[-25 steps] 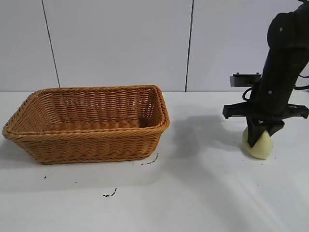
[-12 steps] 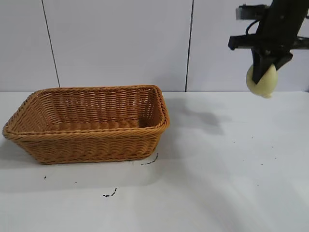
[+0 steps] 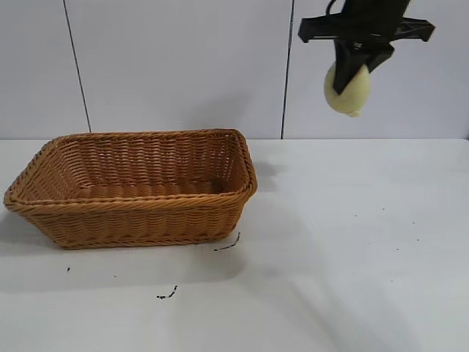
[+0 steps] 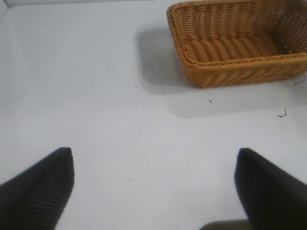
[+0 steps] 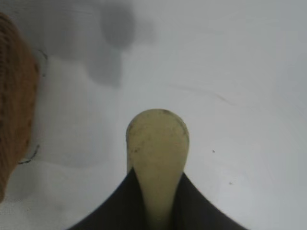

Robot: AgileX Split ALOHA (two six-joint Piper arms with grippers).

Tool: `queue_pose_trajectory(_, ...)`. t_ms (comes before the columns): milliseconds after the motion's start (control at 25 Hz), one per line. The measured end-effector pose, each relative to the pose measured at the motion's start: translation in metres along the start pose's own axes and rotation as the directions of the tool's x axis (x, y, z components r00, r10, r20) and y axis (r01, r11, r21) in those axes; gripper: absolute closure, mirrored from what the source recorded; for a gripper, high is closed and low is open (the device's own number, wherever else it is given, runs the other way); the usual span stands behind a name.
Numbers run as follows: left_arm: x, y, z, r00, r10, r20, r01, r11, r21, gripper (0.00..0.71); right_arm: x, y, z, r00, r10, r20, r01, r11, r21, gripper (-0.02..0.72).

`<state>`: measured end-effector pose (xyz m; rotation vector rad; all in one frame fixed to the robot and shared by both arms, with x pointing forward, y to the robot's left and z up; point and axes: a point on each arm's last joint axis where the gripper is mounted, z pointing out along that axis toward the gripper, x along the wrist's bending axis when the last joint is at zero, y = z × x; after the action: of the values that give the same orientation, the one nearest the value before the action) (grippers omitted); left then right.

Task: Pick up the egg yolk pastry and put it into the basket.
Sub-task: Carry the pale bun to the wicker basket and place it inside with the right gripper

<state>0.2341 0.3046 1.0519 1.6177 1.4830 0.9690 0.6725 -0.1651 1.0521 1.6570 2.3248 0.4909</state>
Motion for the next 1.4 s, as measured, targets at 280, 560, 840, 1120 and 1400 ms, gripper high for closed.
queue_pose_trajectory(280,0.0,0.0,0.0,1.0,0.0,0.0,0.0,1.0,0.0,0.017,0.086,0.02,0.025,0.984,-0.16,-0.074,0.157,0.986,-0.051,0.647)
queue_pose_trajectory(560,0.0,0.0,0.0,1.0,0.0,0.0,0.0,1.0,0.0,0.017,0.172,0.021,0.065,0.945,-0.293,-0.147,0.282,0.955,-0.095,0.647)
queue_pose_trajectory(840,0.0,0.0,0.0,1.0,0.0,0.0,0.0,1.0,0.0,0.017,0.206,0.005,0.123,0.928,-0.333,-0.17,0.319,0.942,-0.104,0.647)
queue_pose_trajectory(1120,0.0,0.0,0.0,1.0,0.0,0.0,0.0,1.0,0.0,0.017,0.208,0.001,0.14,0.929,-0.325,-0.18,0.312,0.945,-0.094,0.463)
queue_pose_trajectory(1400,0.0,0.0,0.0,1.0,0.0,0.0,0.0,1.0,0.0,0.017,0.208,0.006,0.127,0.925,-0.333,-0.182,0.324,0.943,-0.08,0.033)
